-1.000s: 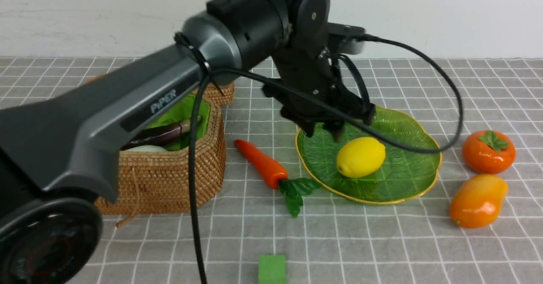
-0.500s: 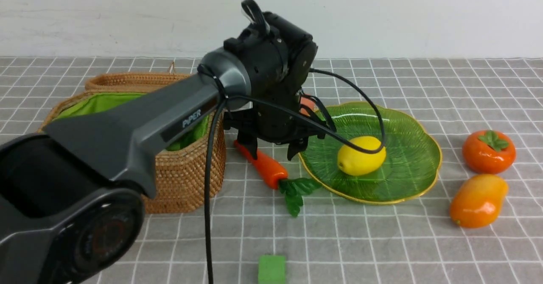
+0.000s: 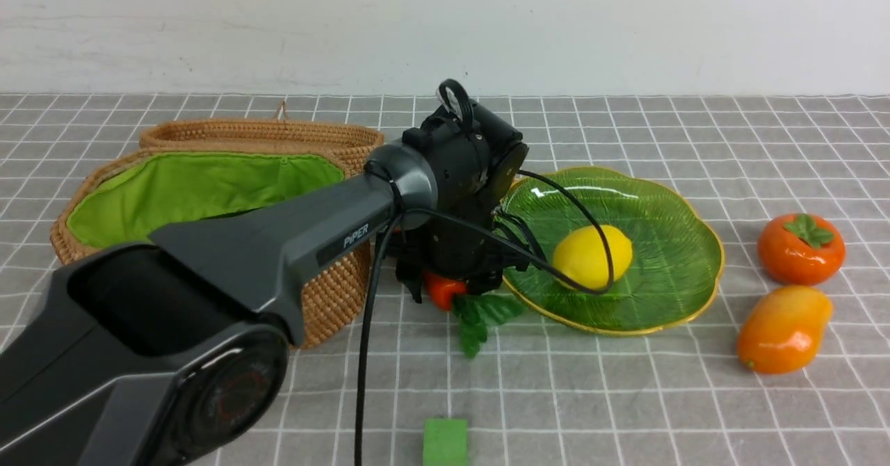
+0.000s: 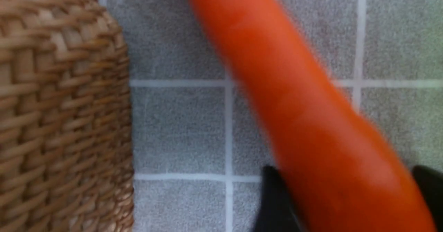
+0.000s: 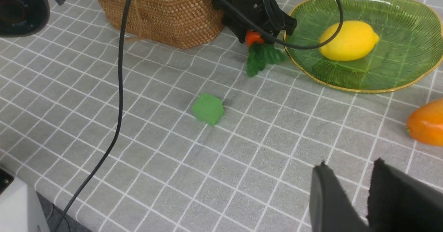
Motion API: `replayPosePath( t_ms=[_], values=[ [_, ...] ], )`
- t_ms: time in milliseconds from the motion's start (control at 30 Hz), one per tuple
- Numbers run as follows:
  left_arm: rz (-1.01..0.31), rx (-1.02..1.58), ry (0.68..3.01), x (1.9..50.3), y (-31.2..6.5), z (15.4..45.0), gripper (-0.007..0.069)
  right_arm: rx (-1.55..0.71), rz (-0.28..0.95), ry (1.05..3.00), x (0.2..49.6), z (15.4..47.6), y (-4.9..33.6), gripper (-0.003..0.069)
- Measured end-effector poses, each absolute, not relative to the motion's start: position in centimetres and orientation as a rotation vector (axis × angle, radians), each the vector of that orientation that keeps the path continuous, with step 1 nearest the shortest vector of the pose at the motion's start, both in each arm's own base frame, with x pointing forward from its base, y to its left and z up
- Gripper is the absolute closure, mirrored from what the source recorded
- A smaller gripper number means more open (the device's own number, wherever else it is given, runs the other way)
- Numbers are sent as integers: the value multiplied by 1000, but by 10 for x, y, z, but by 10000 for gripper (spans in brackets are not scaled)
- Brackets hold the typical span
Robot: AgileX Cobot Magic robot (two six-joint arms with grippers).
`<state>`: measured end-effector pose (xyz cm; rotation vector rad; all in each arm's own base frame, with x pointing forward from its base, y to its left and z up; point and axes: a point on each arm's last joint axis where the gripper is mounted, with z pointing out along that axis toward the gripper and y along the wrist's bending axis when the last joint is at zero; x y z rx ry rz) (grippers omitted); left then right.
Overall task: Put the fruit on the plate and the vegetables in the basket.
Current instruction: Use the left arm to grab a carrot and put it into the left basket
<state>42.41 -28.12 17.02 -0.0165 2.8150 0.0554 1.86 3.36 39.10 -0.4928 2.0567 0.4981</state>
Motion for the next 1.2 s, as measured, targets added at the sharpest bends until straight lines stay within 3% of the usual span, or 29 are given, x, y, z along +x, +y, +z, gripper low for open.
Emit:
replayPosePath(
  t_ms=[67, 200, 333, 600, 633, 700, 833, 967, 1067, 1200],
  values=[
    [63, -26, 2822, 423, -281, 170, 265, -493, 498, 2057, 19, 391, 34, 466],
    [113, -37, 2836, 422, -278, 173, 259, -496, 498, 2064, 18, 390, 34, 466],
    [82, 6, 2772, 420, -280, 207, 259, -496, 498, 2063, 18, 390, 34, 466],
    [18, 478, 2466, 363, -283, 347, 259, -472, 498, 2006, 21, 395, 34, 466],
    [34, 609, 2383, 346, -270, 379, 259, -463, 498, 1983, 22, 397, 34, 466],
    [84, 720, 2317, 334, -245, 404, 259, -457, 493, 1967, 23, 398, 34, 466],
    [198, 829, 2321, 331, -189, 412, 259, -448, 493, 1945, 24, 400, 33, 466],
    [384, 1117, 2418, 342, -104, 373, 259, -437, 489, 1919, 25, 403, 33, 463],
    [416, 1300, 2382, 354, -79, 347, 259, -422, 489, 1885, 27, 406, 33, 463],
    [417, 1355, 2342, 375, -66, 317, 259, -404, 501, 1842, 28, 410, 33, 457]
  ],
)
